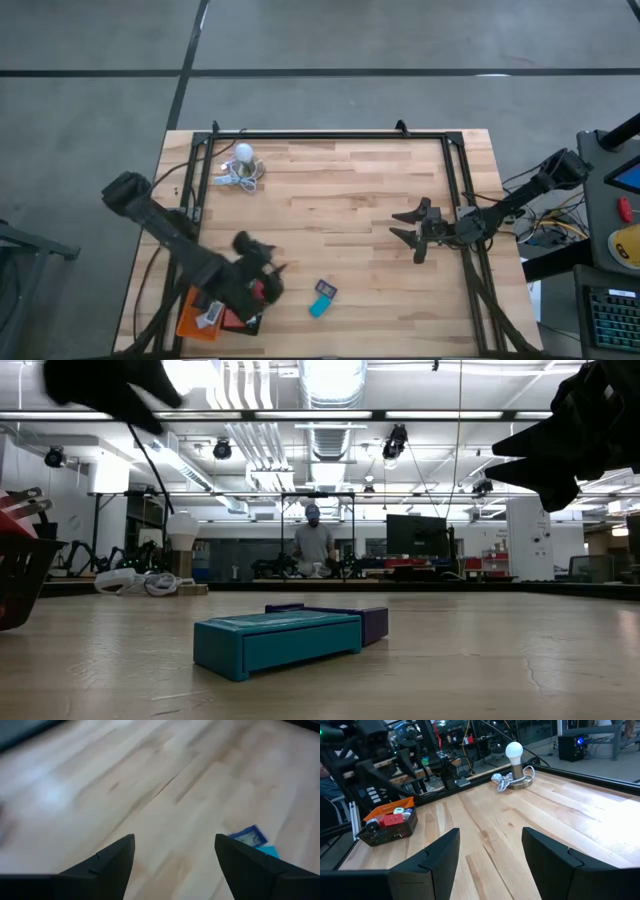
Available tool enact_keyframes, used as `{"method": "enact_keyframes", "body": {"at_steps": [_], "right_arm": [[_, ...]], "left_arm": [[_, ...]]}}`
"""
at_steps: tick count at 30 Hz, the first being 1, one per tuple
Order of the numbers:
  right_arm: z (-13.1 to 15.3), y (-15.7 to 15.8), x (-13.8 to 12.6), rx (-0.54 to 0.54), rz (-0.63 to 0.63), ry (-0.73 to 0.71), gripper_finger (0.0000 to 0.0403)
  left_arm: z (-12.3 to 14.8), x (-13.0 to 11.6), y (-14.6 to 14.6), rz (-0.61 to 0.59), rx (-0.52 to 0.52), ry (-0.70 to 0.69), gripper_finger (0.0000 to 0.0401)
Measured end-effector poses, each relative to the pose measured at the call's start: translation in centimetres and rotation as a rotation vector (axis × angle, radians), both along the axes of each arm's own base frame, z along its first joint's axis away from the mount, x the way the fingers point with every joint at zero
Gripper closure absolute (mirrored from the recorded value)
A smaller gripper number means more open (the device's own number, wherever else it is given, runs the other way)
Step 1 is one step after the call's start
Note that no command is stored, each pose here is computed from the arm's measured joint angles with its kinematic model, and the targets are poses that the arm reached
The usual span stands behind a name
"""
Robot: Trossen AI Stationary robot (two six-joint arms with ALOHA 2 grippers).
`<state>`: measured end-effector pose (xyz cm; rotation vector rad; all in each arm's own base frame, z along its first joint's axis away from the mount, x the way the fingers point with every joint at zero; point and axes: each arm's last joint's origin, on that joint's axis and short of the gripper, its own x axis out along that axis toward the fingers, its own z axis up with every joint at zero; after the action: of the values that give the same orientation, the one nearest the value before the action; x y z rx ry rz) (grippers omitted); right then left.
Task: Pick & Place Office items
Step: Put the dark blue digital clock into the orange basket
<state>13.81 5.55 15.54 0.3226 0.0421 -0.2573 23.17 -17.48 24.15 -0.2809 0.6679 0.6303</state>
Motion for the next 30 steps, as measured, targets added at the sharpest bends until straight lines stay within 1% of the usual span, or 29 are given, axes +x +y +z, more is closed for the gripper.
{"method": "enact_keyframes", "body": {"at_steps": [4, 7, 10, 13, 15, 17, 19, 22, 27, 30], "right_arm": [[0.0, 0.0, 0.0, 0.000, 0.000, 0.000, 0.0193], [0.0, 0.0, 0.0, 0.000, 0.000, 0.000, 0.0193], [0.0, 0.0, 0.0, 0.000, 0.000, 0.000, 0.0193], [0.0, 0.0, 0.0, 0.000, 0.000, 0.000, 0.0193], [0.0, 0.0, 0.0, 0.000, 0.000, 0.000, 0.0193], [0.0, 0.0, 0.0, 0.000, 0.000, 0.000, 0.0193], [0.0, 0.0, 0.0, 0.000, 0.000, 0.000, 0.0193], [0.0, 0.0, 0.0, 0.000, 0.000, 0.000, 0.0193], [0.0, 0.0, 0.0, 0.000, 0.000, 0.001, 0.0193], [0.0, 0.0, 0.0, -0.001, 0.000, 0.001, 0.0193]], "left_arm": [[-1.4, 2.8, 0.6, -0.208, 0.107, -0.046, 0.0120], [-2.7, 4.0, 1.0, -0.339, 0.151, -0.112, 0.0121], [-4.2, 4.1, 1.3, -0.492, 0.200, -0.167, 0.0119], [-5.5, 3.7, 1.6, -0.652, 0.296, -0.214, 0.0119], [-6.3, 3.2, 1.8, -0.724, 0.337, -0.252, 0.0119], [-6.8, 2.9, 2.0, -0.759, 0.360, -0.282, 0.0119], [-7.2, 2.8, 2.2, -0.762, 0.372, -0.293, 0.0119], [-8.1, 3.3, 2.4, -0.779, 0.384, -0.258, 0.0119], [-9.6, 5.1, 2.3, -0.863, 0.403, -0.202, 0.0119], [-10.5, 6.5, 2.0, -0.938, 0.420, -0.157, 0.0119]]}}
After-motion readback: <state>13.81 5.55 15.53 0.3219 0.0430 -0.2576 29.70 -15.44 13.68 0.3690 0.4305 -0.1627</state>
